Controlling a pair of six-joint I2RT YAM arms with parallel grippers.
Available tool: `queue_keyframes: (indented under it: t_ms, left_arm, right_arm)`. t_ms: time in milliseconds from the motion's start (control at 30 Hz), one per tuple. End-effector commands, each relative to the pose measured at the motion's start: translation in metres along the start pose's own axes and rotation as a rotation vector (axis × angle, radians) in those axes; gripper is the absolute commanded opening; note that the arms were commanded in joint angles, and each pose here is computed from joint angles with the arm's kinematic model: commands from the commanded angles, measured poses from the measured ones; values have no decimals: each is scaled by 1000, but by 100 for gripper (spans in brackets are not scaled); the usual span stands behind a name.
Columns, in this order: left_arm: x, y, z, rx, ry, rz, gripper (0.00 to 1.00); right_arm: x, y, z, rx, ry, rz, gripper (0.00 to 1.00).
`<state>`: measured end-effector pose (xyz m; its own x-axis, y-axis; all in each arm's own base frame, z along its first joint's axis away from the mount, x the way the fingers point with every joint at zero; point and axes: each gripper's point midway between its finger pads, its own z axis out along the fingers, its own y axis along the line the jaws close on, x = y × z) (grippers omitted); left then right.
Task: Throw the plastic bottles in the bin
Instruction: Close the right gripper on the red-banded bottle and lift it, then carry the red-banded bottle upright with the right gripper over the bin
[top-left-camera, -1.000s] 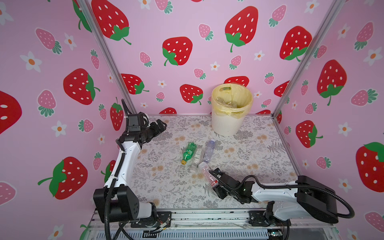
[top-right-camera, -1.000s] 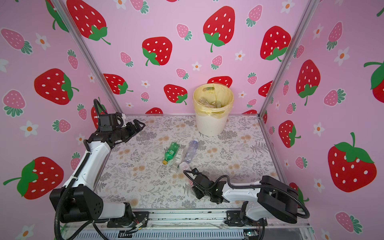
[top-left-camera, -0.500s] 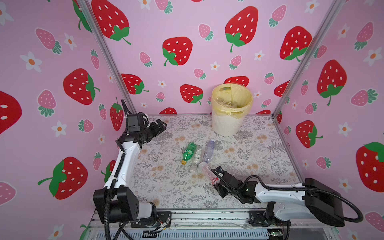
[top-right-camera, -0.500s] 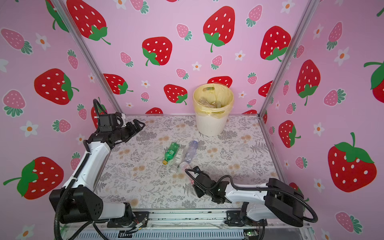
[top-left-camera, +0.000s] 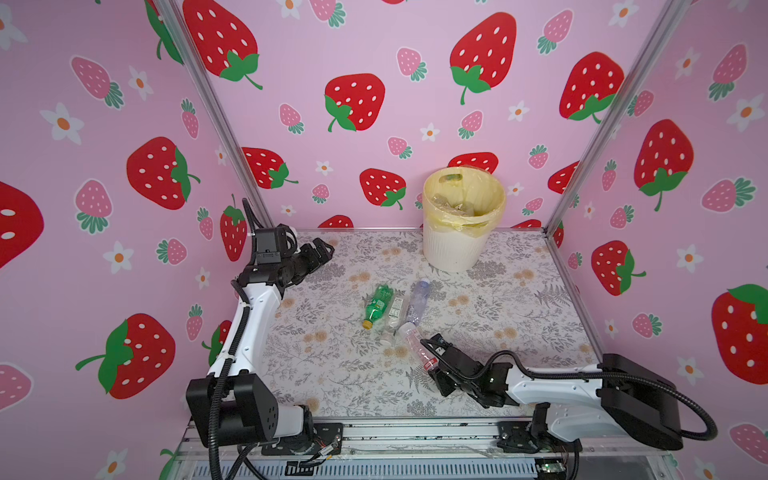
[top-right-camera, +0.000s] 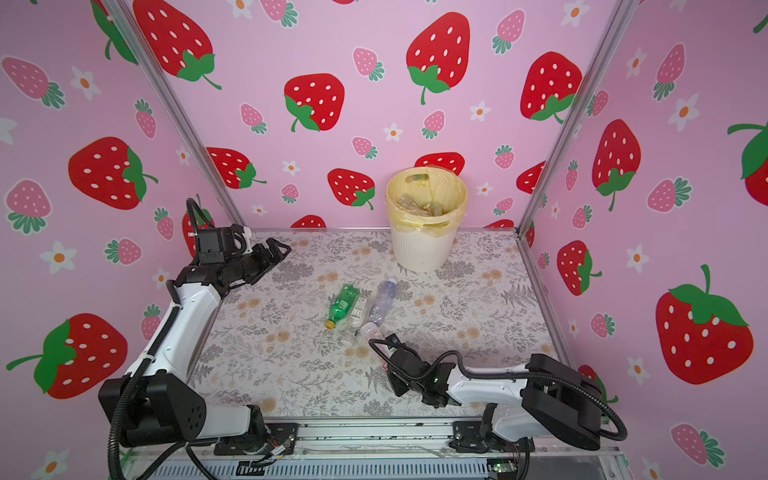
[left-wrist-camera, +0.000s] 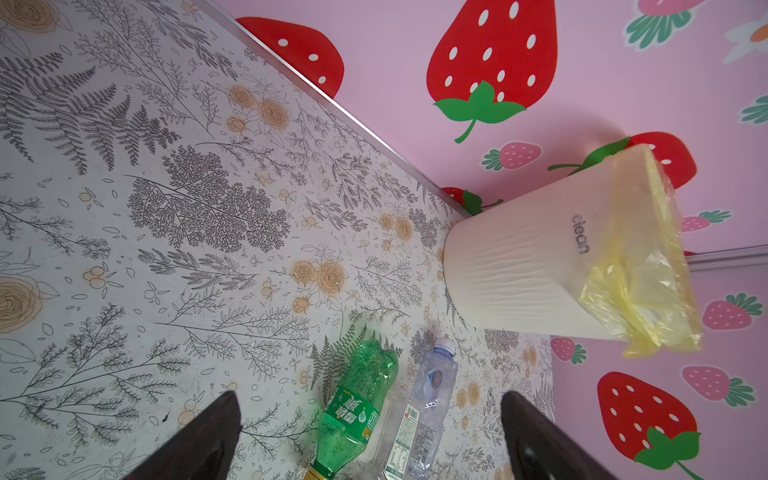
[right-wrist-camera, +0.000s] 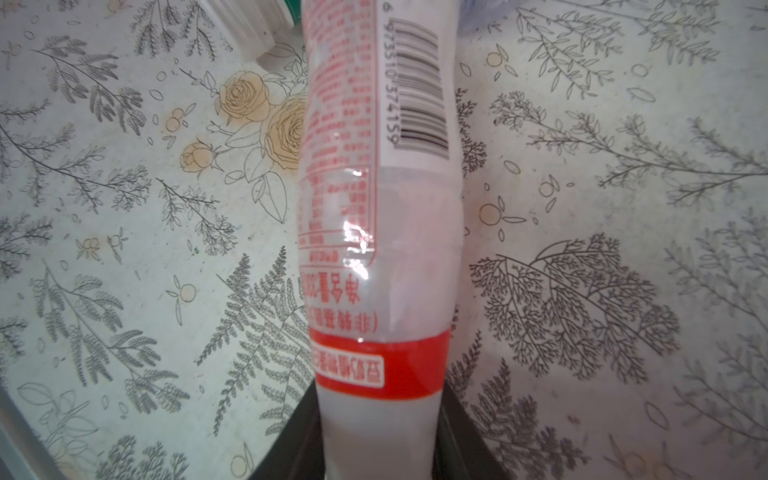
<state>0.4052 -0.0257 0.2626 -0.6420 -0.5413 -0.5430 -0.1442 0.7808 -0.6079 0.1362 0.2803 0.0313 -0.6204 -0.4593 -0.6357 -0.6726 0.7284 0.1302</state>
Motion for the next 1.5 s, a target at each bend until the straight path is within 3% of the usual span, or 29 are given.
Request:
queue_keyframes:
  t_ms: [0, 233, 400, 500, 667, 900, 1267, 1467]
  left_arm:
    - [0, -4, -4, 18, -10, 4, 99]
    - [-1, -6, -8, 21, -20, 8, 99]
    - [0, -5, -6, 22, -15, 3, 99]
    - [0, -5, -5, 22, -14, 4, 99]
    - [0, -4, -5, 23, -13, -2, 99]
    - [2, -6, -3, 35, -5, -10, 99]
    - [-1, -6, -9, 26, -26, 5, 99]
    - [-2, -3, -8, 8, -29, 6, 99]
  right_arm:
    - [-7, 3, -6, -8, -26, 8, 37]
    - [-16, 2, -23, -36, -86, 58, 36]
    - [-39, -4, -52, -43, -211, 129, 36]
    - [-57, -19, -73, 20, -298, 184, 36]
    - [-99, -37, -110, 118, -409, 200, 36]
    - [-156, -62, -136, 235, -471, 185, 36]
    - [-261, -137, -201, 427, -666, 191, 36]
    - [-301, -153, -213, 441, -729, 182, 36]
